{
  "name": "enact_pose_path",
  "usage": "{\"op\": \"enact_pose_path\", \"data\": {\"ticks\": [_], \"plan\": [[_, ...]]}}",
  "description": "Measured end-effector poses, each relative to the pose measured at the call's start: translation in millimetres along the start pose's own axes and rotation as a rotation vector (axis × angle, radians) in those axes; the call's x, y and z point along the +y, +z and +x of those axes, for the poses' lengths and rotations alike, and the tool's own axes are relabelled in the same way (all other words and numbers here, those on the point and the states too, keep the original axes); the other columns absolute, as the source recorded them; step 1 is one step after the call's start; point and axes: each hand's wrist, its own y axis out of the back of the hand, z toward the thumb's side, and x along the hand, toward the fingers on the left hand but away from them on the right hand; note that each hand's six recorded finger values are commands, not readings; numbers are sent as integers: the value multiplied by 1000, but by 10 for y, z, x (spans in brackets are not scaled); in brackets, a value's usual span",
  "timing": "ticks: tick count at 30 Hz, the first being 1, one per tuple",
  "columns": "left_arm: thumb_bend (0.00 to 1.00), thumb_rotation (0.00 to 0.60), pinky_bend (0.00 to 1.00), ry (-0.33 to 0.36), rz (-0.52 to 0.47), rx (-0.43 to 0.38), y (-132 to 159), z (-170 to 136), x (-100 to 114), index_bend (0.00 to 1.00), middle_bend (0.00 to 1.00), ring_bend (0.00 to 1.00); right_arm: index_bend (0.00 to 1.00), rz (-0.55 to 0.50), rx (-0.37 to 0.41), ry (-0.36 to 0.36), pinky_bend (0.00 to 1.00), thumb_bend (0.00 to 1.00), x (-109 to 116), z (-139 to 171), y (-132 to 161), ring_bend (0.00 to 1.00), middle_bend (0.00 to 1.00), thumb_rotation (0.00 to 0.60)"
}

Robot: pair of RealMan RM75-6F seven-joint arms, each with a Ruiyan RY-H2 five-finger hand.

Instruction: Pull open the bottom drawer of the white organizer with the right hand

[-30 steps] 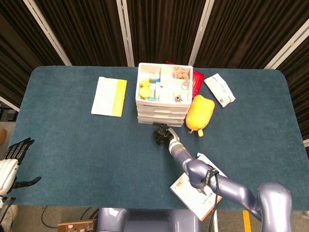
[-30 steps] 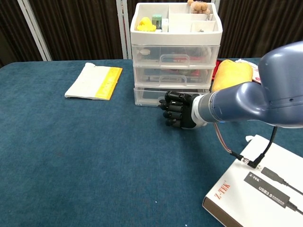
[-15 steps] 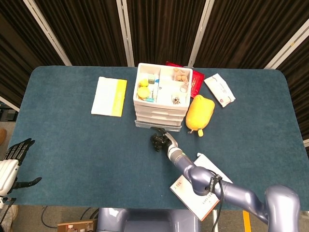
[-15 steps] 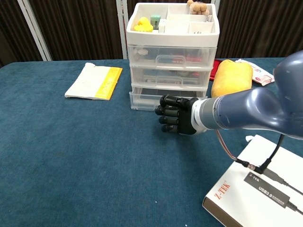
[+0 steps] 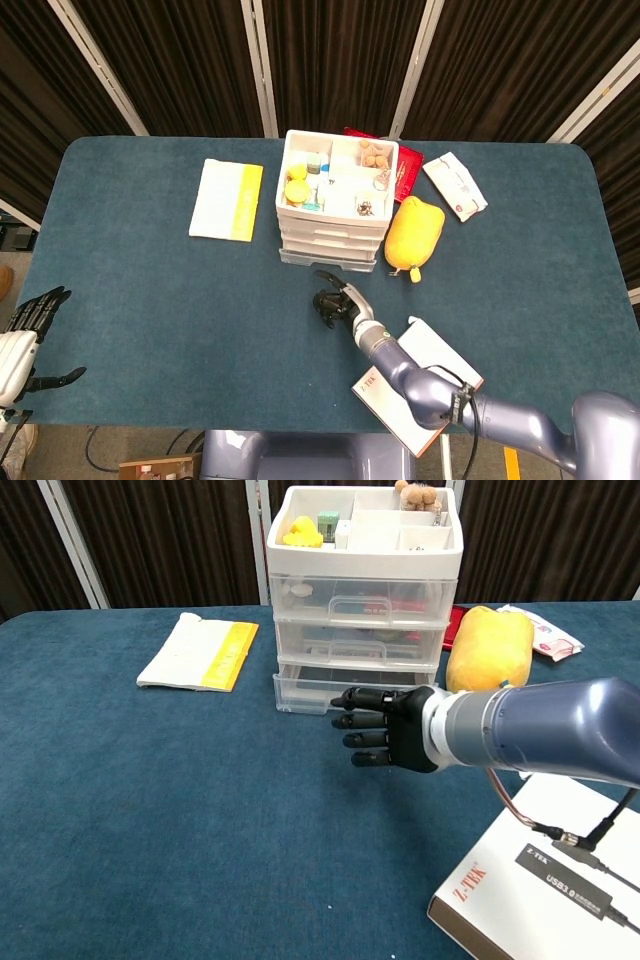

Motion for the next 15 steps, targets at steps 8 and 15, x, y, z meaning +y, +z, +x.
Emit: {"op": "enact_pose_path", "data": {"ticks": [8, 15], "plan": [[8, 600, 0, 11, 11, -5, 9, -3, 12, 0, 0, 0, 131, 218, 140, -47, 852, 742, 6, 262, 262, 769, 760, 600], [8, 600, 0, 11, 11, -1, 4, -2, 5, 0, 0, 0, 128, 343, 101, -126, 852, 741, 244, 191, 316, 769, 760, 600]]}}
